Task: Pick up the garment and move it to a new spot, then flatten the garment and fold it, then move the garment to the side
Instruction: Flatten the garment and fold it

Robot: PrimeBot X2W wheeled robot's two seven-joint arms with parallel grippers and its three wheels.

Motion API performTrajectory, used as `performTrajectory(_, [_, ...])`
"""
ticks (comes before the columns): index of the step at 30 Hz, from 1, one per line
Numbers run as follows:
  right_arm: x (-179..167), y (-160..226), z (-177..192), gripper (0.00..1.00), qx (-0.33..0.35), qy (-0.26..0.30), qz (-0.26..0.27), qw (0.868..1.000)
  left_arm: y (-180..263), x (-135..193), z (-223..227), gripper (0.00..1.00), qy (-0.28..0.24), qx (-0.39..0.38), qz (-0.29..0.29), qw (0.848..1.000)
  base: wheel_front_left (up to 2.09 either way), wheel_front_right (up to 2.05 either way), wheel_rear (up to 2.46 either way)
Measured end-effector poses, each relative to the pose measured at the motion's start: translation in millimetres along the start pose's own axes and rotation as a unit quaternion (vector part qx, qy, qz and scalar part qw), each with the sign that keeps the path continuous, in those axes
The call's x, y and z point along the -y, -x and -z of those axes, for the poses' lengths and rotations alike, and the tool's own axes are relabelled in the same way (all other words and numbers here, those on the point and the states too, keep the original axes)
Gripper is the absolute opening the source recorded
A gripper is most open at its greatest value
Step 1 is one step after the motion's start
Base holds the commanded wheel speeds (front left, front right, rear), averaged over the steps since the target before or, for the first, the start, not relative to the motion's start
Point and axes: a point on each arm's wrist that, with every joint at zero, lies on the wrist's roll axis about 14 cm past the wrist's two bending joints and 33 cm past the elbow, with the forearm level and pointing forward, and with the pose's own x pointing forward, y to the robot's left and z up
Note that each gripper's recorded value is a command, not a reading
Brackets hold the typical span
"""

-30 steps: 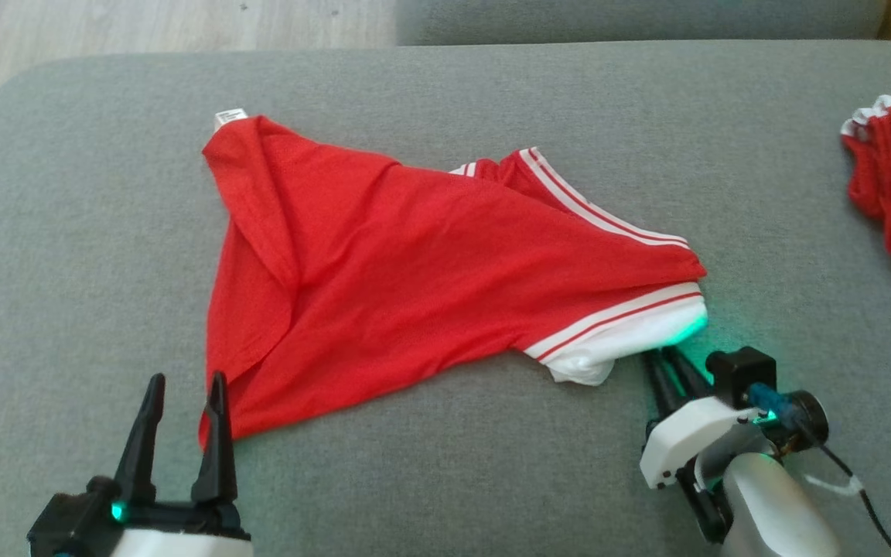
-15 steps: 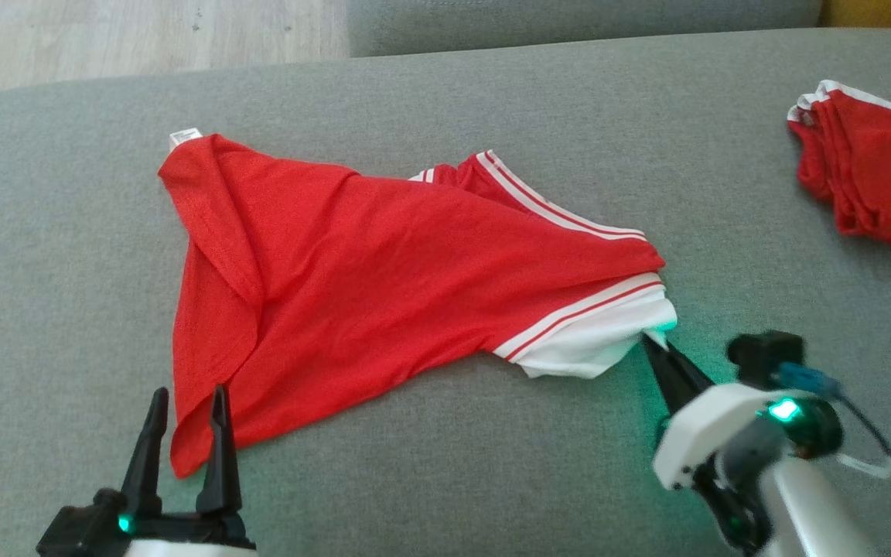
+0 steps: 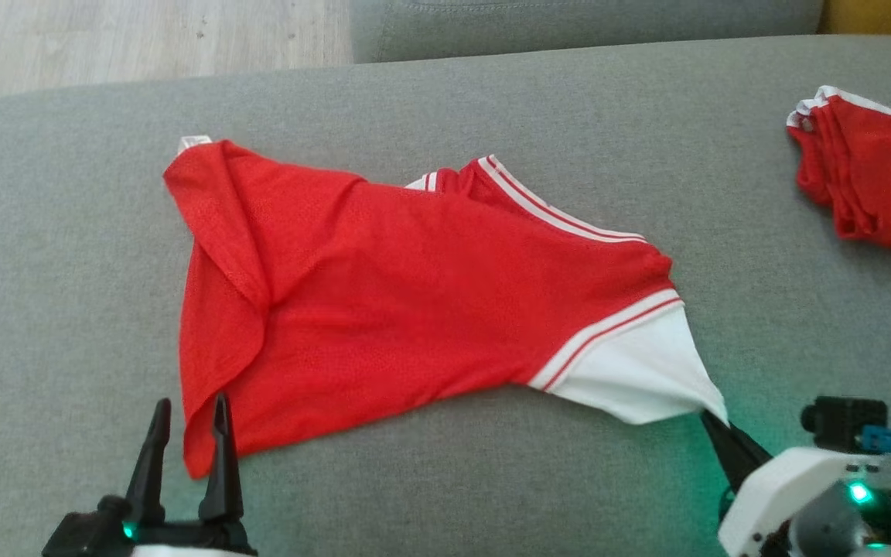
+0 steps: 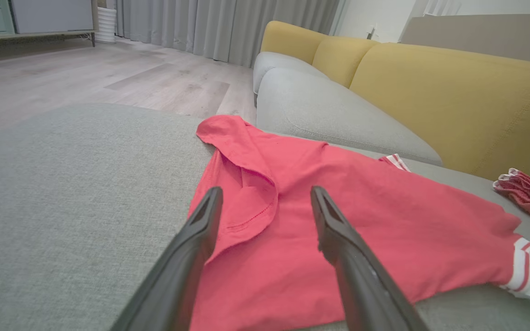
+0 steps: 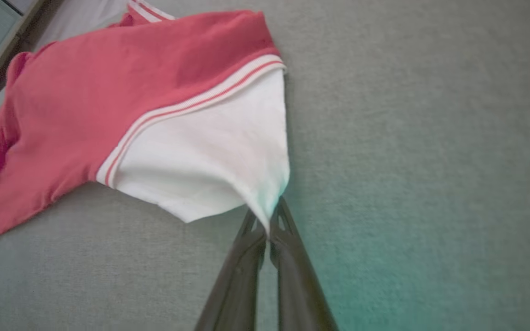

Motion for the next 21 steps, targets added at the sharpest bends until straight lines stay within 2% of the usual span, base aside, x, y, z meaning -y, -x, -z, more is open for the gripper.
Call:
performTrajectory(4, [19,7,6,0.00,-0.018,-0.017,0.029,0.999,2,1,5,1.00,0.002,-0.007,0.003,1.000,0.00,0.00,0.00])
performTrajectory(5, [24,7,7,0.20,-0.019,-0.014,0.037,0.999,3,1,7,1.00,0.001,-0.011,0.003,1.000,0.00,0.00,0.00])
performTrajectory(6, [27,7,8,1.00,-0.023,-0.003,0.046,0.999,3,2,8,1.00,-0.001,-0.013,0.004,1.000,0.00,0.00,0.00])
performTrajectory(10, [30,5,15,1.00,-0.038,0.053,0.066,0.996,6,3,14,1.00,-0.003,-0.021,0.006,1.000,0.00,0.00,0.00])
performTrajectory(14, [34,8,2,1.00,-0.006,0.108,0.087,0.990,11,1,14,1.00,-0.005,-0.021,0.003,1.000,0.00,0.00,0.00])
performTrajectory(16, [34,11,-13,1.00,0.030,0.130,0.093,0.987,15,0,14,1.00,-0.006,-0.022,0.001,1.000,0.00,0.00,0.00])
performTrajectory(17, [34,16,-31,1.00,0.078,0.147,0.098,0.981,20,-2,14,1.00,-0.009,-0.020,0.000,1.000,0.00,0.00,0.00])
performTrajectory(21, [24,28,-62,1.00,0.175,0.180,0.091,0.964,31,-5,14,1.00,-0.019,-0.020,-0.001,1.000,0.00,0.00,0.00])
